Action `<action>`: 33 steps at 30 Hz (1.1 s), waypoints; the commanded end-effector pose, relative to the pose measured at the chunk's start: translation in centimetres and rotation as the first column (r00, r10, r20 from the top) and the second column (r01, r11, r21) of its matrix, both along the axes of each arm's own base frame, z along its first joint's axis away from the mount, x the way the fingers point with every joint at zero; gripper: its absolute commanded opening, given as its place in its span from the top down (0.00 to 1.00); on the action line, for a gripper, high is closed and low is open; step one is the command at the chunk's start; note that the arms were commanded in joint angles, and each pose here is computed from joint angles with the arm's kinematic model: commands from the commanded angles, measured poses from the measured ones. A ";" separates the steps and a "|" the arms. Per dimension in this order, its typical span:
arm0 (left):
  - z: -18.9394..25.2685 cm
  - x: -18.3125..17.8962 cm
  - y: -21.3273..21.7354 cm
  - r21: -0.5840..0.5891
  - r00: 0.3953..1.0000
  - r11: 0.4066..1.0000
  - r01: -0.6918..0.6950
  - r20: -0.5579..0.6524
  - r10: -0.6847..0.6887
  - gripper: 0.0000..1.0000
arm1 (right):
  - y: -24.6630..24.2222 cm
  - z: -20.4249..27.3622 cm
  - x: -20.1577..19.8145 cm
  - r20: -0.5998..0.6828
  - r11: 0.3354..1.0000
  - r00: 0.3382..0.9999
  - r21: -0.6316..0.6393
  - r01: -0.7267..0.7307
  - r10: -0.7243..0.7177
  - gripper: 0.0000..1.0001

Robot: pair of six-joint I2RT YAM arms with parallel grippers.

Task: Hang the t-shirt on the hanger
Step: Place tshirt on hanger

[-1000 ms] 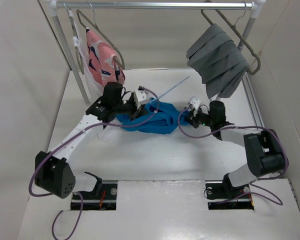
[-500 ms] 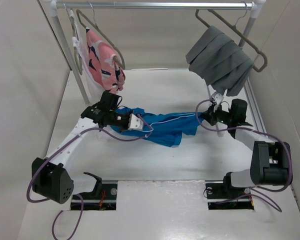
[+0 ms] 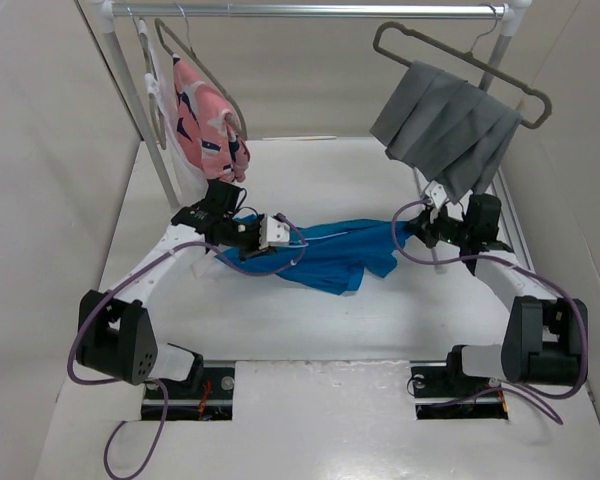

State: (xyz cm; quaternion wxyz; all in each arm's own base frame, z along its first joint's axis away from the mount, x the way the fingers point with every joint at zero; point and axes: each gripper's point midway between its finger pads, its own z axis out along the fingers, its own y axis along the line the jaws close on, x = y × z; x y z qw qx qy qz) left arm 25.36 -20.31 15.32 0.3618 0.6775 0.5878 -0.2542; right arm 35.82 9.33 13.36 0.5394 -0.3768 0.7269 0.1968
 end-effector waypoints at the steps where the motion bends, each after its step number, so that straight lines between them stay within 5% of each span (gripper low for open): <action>1: -1.5 3.1 3.3 0.090 0.983 0.979 -0.185 0.010 0.185 1.00 | -2.6 1.0 0.3 0.053 0.997 0.997 -0.058 0.053 -0.050 1.00; 10: -3.2 3.4 5.3 0.175 0.981 0.965 -0.195 0.040 0.191 1.00 | -2.9 3.8 -0.3 0.125 0.994 0.992 -0.106 0.036 -0.023 1.00; 22: -5.3 -2.0 5.7 0.253 0.981 0.949 0.188 -0.086 -0.172 1.00 | 0.0 13.3 -3.1 0.410 0.984 0.909 -0.180 -0.006 0.080 1.00; 31: 1.3 -1.1 0.4 -0.055 0.979 0.981 0.185 -0.077 -0.189 1.00 | 3.0 11.5 -3.8 0.383 0.972 0.903 -0.200 -0.123 0.193 1.00; 32: 1.9 -1.3 0.1 -0.073 0.977 0.978 0.198 -0.070 -0.203 1.00 | 2.1 10.4 -3.0 0.352 0.975 0.921 -0.197 -0.100 0.166 0.94; 33: 2.1 -2.1 -0.1 -0.083 0.969 0.972 0.220 -0.096 -0.227 1.00 | 1.6 9.2 -2.9 0.306 0.980 0.941 -0.174 -0.092 0.143 0.72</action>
